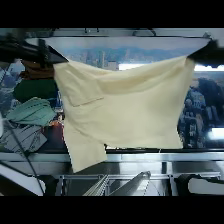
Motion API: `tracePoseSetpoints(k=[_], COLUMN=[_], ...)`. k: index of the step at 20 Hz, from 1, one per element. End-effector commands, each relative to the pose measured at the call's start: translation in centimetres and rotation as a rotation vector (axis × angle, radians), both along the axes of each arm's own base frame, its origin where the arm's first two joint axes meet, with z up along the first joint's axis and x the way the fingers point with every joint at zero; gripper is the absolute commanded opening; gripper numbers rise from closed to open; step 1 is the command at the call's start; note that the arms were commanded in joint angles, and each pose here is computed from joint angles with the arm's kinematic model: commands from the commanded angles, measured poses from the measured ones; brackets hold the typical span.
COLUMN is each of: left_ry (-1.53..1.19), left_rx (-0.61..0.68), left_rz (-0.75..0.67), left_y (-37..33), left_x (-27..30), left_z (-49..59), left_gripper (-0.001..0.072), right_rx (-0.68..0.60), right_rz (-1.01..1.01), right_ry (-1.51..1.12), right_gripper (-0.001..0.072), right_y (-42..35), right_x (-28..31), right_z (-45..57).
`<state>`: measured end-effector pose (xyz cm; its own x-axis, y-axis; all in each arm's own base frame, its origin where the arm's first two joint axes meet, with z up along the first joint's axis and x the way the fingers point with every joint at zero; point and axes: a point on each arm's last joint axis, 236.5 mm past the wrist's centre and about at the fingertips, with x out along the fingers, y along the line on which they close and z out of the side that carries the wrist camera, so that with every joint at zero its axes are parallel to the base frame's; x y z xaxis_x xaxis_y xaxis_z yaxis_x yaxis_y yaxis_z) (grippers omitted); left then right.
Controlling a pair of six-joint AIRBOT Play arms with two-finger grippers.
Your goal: Fold the shirts.
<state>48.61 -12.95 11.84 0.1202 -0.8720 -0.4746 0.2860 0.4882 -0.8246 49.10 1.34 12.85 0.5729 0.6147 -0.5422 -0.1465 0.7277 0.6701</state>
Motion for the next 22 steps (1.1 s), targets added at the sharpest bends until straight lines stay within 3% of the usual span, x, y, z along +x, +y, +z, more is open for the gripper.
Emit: tracePoseSetpoints(k=[1,5,8,11,14,18,22], left_ry=[0.197,0.211,0.123,0.058,0.184,0.346,0.426], left_rx=[-0.015,-0.018,-0.052,0.003,0.157,0.177,0.211], left_rz=[0.002,0.183,0.149,0.085,-0.006,-0.059,-0.045], left_y=[-0.4,0.3,-0.2,1.0,3.4,2.6,3.0], left_x=[3.7,7.6,7.8,6.3,1.9,-2.2,-4.0], left_z=[-12.2,-18.4,-16.4,-13.1,-13.8,-17.6,-21.0], left_gripper=[0.0009,0.0009,0.0009,0.0008,0.0009,0.0009,0.0008], right_rx=[0.038,0.222,0.260,0.296,0.259,0.134,0.129], right_rz=[-0.051,-0.133,-0.120,-0.015,0.077,0.117,0.111], right_ry=[0.143,0.048,-0.001,0.002,0.112,0.315,0.338], right_gripper=[0.0014,0.0014,0.0014,0.0014,0.0014,0.0014,0.0014], right_y=[-1.0,-0.8,-0.8,-0.9,-2.6,-4.1,-3.8], right_x=[3.2,7.5,7.9,5.4,1.1,-3.4,-4.5], right_z=[-11.9,-14.3,-13.9,-12.2,-12.9,-18.1,-20.5])
